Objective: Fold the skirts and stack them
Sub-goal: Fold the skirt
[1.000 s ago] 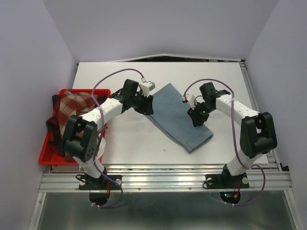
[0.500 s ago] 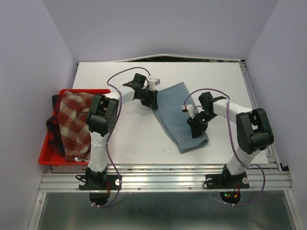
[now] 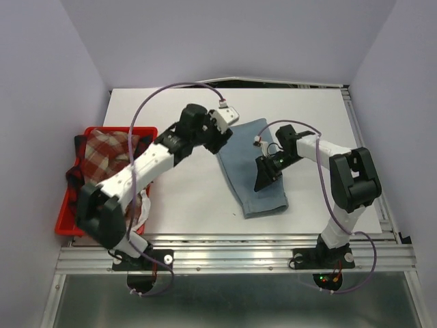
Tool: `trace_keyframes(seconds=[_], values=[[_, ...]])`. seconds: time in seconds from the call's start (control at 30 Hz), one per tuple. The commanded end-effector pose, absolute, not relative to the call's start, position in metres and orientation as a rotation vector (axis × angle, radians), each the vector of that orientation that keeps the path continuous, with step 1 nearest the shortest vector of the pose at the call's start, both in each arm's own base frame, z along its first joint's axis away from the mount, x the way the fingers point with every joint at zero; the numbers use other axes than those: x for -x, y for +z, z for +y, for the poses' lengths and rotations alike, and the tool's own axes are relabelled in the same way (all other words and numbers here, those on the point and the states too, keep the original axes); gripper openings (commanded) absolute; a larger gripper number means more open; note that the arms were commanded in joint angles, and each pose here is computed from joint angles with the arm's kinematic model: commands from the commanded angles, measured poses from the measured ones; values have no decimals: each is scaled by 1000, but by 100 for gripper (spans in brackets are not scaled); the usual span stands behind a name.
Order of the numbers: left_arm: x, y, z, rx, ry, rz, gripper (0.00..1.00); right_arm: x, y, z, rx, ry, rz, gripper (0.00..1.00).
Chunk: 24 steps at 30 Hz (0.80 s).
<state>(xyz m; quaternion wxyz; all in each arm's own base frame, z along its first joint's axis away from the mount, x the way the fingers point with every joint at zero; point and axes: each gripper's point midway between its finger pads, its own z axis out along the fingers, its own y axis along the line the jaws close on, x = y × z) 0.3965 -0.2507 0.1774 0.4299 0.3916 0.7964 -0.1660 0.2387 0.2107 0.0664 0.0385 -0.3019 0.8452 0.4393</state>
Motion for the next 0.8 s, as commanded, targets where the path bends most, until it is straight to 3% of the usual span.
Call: trace_keyframes(seconds=[0.0, 0.2, 0.37, 0.57, 0.6, 0.77], values=[[-317, 211, -275, -1192, -248, 1723, 63, -257, 115, 218, 893, 1342, 2443, 54], [-206, 146, -306, -1529, -110, 1576, 63, -259, 88, 212, 890, 1279, 2496, 53], [-182, 127, -347, -1574, -96, 1561, 66, -276, 68, 207, 854, 1298, 2502, 53], [-162, 106, -386, -1602, -108, 1531, 68, -262, 27, 204, 818, 1357, 2595, 51], [-159, 103, -389, -1611, -113, 1531, 76, -261, 23, 204, 816, 1362, 2604, 50], [-139, 82, -403, -1675, -145, 1534, 77, -262, 11, 205, 779, 1373, 2640, 49]])
